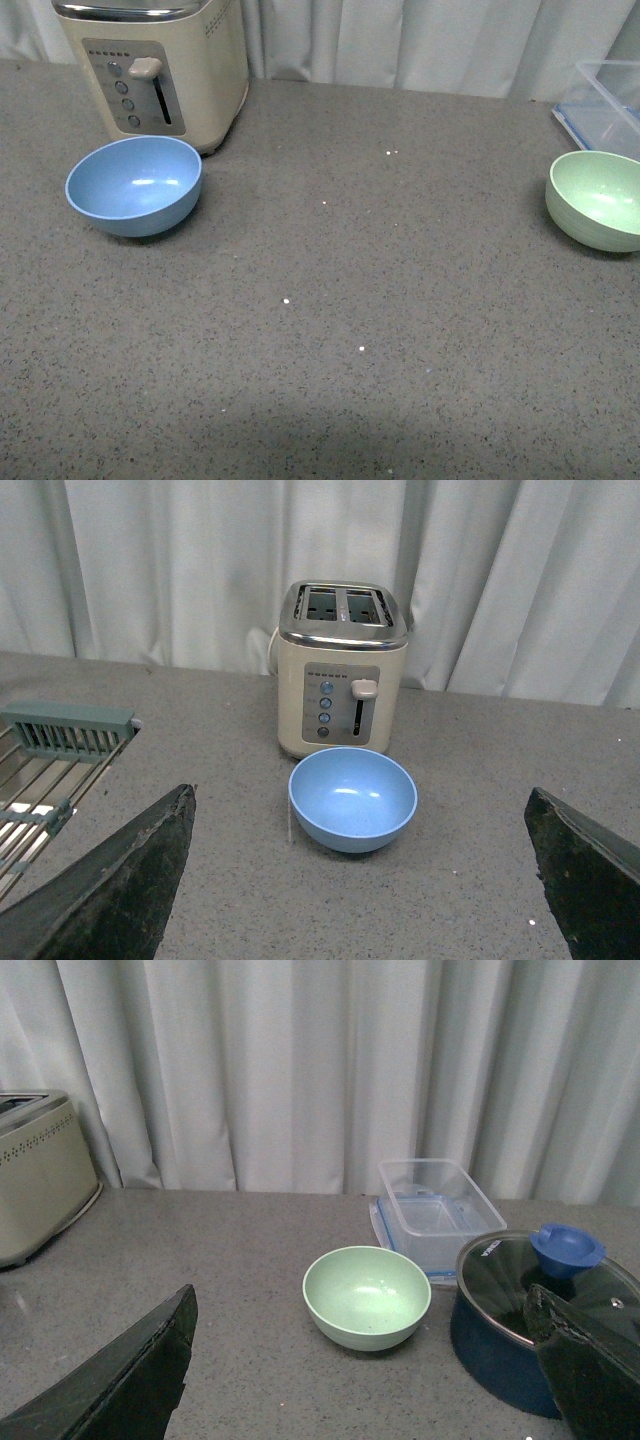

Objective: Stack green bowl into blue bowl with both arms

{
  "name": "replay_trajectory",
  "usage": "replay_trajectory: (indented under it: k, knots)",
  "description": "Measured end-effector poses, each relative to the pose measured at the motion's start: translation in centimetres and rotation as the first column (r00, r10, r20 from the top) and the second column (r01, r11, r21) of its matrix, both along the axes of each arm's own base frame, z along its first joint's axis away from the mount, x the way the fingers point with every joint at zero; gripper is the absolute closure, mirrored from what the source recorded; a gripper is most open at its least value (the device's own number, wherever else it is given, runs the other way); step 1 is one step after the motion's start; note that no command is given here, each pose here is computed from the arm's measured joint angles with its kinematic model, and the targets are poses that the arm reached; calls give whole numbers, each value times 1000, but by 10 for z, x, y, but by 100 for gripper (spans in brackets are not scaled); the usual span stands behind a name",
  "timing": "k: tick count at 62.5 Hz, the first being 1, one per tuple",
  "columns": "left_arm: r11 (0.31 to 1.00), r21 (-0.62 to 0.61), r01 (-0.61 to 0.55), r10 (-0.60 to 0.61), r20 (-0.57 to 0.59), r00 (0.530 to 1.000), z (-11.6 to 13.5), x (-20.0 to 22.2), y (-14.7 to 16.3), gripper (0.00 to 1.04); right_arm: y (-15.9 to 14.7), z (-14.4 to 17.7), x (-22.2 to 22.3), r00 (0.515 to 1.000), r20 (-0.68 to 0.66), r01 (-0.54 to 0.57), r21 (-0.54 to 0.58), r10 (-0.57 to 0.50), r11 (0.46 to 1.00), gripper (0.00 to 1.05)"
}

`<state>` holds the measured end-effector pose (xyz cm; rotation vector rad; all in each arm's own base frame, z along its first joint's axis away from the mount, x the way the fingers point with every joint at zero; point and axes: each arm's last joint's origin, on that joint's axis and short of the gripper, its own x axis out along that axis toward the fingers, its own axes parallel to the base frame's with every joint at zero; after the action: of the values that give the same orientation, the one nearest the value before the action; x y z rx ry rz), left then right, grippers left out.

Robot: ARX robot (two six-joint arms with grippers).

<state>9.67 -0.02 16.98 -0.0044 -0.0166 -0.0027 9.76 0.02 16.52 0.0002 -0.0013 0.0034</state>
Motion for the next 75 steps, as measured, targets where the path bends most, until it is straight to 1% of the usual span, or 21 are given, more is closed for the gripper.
replay_trajectory:
  k: [75]
  knots:
    - [1000, 0, 0, 0, 0, 1000, 0, 0, 0, 6, 0, 0, 0, 1000, 0, 0, 0, 0, 1000, 9]
